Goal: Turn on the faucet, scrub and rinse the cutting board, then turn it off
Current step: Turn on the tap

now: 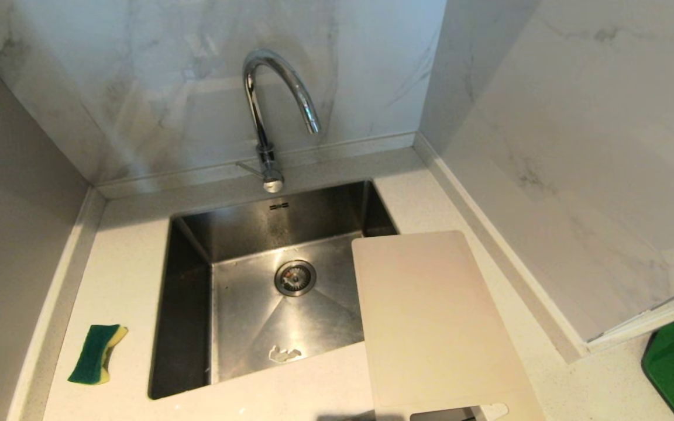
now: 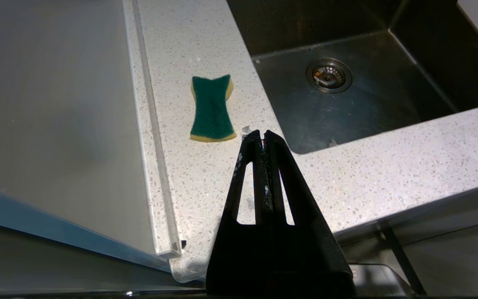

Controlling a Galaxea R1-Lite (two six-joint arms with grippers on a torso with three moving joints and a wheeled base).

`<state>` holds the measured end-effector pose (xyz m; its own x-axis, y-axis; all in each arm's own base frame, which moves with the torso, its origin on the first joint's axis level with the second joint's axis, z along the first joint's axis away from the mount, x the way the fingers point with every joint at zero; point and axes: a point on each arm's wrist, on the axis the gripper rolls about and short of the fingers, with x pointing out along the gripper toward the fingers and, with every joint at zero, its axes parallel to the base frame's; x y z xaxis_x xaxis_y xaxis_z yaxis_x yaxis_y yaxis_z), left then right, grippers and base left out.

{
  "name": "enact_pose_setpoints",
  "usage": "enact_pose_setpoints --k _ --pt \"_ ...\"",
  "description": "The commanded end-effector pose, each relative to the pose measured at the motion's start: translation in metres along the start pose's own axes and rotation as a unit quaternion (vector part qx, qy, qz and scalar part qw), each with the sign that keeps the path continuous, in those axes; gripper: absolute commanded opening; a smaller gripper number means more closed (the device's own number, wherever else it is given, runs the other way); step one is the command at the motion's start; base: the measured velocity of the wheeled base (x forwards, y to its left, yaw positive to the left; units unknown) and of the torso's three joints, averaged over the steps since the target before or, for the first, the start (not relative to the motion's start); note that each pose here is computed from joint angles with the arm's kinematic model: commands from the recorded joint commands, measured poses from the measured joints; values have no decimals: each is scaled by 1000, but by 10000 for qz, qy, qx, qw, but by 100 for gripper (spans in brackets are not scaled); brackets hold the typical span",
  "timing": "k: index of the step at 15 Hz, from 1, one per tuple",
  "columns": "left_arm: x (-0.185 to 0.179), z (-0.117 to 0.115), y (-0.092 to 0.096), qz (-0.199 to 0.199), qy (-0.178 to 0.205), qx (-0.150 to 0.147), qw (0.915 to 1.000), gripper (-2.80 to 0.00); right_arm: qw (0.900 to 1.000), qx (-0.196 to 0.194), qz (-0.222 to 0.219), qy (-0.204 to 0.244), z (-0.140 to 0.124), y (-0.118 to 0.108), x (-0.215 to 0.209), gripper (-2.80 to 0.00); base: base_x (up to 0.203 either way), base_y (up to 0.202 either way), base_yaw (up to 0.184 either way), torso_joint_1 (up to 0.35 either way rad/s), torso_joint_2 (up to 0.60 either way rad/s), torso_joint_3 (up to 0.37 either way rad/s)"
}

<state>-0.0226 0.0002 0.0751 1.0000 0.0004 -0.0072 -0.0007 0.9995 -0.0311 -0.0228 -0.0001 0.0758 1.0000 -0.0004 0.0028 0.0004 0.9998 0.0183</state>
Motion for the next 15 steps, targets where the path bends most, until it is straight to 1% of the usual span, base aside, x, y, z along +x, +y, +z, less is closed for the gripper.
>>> enact_pose_setpoints --k 1,3,5,6,7,8,10,12,15 --pt "0 -1 0 -9 10 10 10000 -280 10000 1 2 -1 0 0 0 -280 0 0 0 0 0 0" --pt "0 -1 0 -10 10 18 10000 -280 10000 -7 2 -9 0 0 0 -280 0 0 0 0 0 0" --pt "0 0 0 -18 -12 117 9999 -280 10000 -38 10 -9 0 0 0 -280 0 0 0 0 0 0" --pt "-1 4 0 -7 -97 109 9999 -280 10000 -38 10 -9 0 0 0 -280 0 0 0 0 0 0" --pt "-5 19 -1 -13 -284 59 9996 -280 10000 -38 10 -9 0 0 0 -280 0 0 0 0 0 0" --pt "-8 36 -1 -28 -358 3 9994 -280 10000 -38 10 -9 0 0 0 -280 0 0 0 0 0 0" --pt "-6 77 -2 -92 -323 -22 9994 -280 10000 -38 10 -9 0 0 0 -280 0 0 0 0 0 0" --pt "4 118 -4 -166 -268 103 9994 -280 10000 -38 10 -9 0 0 0 -280 0 0 0 0 0 0" --pt "27 186 -7 -203 -395 262 9987 -280 10000 -38 10 -9 0 0 0 -280 0 0 0 0 0 0"
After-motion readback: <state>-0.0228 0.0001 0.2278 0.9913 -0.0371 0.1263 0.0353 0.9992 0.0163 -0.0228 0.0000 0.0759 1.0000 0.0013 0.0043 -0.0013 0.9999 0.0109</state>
